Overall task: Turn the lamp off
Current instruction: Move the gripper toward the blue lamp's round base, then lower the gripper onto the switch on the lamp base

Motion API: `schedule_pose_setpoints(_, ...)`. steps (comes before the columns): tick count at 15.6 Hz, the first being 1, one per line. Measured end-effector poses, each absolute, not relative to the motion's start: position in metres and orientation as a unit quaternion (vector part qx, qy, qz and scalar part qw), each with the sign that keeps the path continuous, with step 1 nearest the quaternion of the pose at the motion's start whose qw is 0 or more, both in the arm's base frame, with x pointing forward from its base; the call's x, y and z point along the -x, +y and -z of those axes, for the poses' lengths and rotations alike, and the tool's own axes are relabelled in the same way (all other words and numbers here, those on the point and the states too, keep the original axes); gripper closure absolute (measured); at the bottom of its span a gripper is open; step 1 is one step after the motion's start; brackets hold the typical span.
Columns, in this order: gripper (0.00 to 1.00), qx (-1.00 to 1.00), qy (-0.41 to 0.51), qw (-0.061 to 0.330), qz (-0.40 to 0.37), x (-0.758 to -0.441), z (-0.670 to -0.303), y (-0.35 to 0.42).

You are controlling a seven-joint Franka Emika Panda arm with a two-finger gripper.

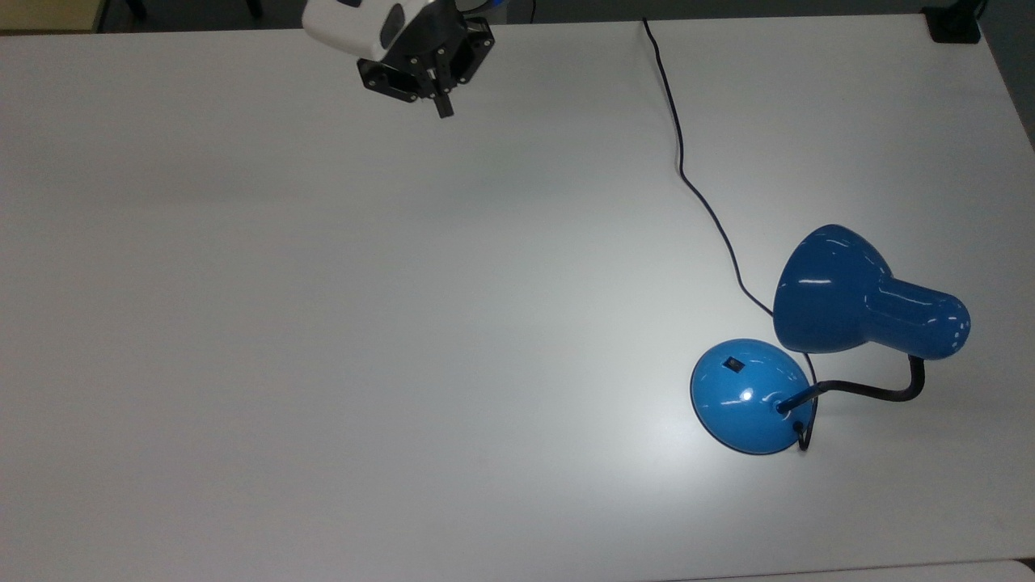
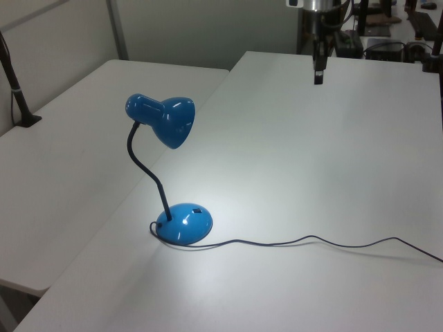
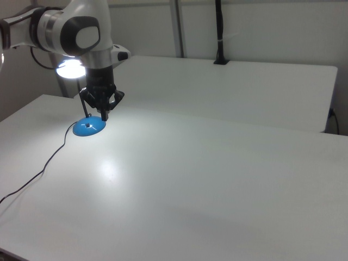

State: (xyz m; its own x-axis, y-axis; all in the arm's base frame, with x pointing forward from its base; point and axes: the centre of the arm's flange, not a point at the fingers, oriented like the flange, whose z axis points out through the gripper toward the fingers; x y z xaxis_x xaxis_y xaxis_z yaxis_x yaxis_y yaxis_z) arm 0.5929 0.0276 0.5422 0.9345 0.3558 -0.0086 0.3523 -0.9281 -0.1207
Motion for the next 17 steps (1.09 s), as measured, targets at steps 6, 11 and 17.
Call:
schedule_pose_setpoints(6, 0.99, 0.965, -0.252, 0.071, 0.034, -0.625, -0.495, 0.122)
schedule_pose_setpoints(11, 0.99, 0.954, -0.276, 0.07, 0.093, -0.659, -0.43, 0.188)
schedule_pose_setpoints(17, 0.99, 0.943, -0.301, 0.063, 0.126, -0.681, -0.378, 0.245)
